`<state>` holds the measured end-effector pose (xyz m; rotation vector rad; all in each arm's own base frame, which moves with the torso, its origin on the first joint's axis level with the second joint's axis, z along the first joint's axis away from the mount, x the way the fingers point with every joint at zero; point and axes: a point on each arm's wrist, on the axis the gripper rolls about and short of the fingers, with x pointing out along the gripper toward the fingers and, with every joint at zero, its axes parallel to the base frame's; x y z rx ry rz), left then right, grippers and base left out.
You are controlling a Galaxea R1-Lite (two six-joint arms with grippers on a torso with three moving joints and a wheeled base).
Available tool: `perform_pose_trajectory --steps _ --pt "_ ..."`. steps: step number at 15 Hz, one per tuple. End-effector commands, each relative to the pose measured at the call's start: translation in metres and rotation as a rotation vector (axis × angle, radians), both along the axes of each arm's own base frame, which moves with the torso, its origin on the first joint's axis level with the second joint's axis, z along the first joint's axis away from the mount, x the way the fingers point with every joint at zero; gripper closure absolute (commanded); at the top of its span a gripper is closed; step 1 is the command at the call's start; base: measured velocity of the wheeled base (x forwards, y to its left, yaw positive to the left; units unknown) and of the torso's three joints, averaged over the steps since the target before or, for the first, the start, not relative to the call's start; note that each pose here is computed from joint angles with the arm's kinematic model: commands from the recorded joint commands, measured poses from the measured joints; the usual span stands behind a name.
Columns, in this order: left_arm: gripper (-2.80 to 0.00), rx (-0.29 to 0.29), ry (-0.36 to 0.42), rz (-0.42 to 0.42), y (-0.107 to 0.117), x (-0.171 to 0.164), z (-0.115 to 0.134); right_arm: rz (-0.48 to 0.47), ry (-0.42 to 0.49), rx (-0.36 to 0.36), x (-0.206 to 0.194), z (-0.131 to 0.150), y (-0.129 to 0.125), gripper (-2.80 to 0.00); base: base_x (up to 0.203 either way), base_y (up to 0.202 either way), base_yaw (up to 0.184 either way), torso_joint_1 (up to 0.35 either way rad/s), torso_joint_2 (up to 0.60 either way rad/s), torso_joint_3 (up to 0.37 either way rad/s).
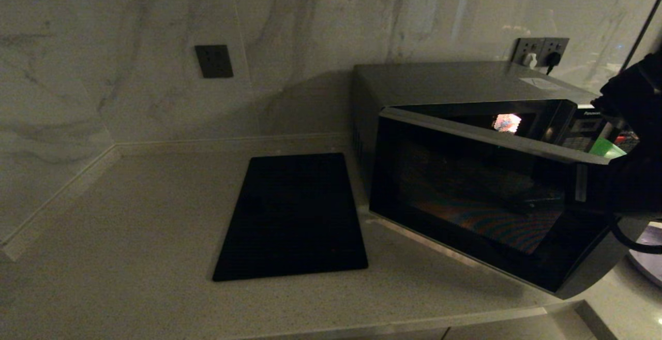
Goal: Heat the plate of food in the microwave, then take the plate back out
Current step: Close the microwave oven
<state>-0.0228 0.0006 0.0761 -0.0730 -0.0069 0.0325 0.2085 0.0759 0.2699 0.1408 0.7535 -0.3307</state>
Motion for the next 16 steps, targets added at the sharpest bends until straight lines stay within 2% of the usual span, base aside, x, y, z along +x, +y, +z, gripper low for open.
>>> perform_pose_trajectory --steps 1,16 --pt "0.00 -0.001 0.001 0.001 0.000 0.000 0.000 -0.006 0.014 -0.006 0.005 -0.004 0.002 0.00 0.000 0.000 0.000 0.000 0.00 0.000" --pt "0.00 -0.001 0.001 0.001 0.000 0.000 0.000 -0.015 0.046 -0.020 0.024 -0.018 0.008 0.00 0.000 0.000 0.000 0.000 0.00 0.000"
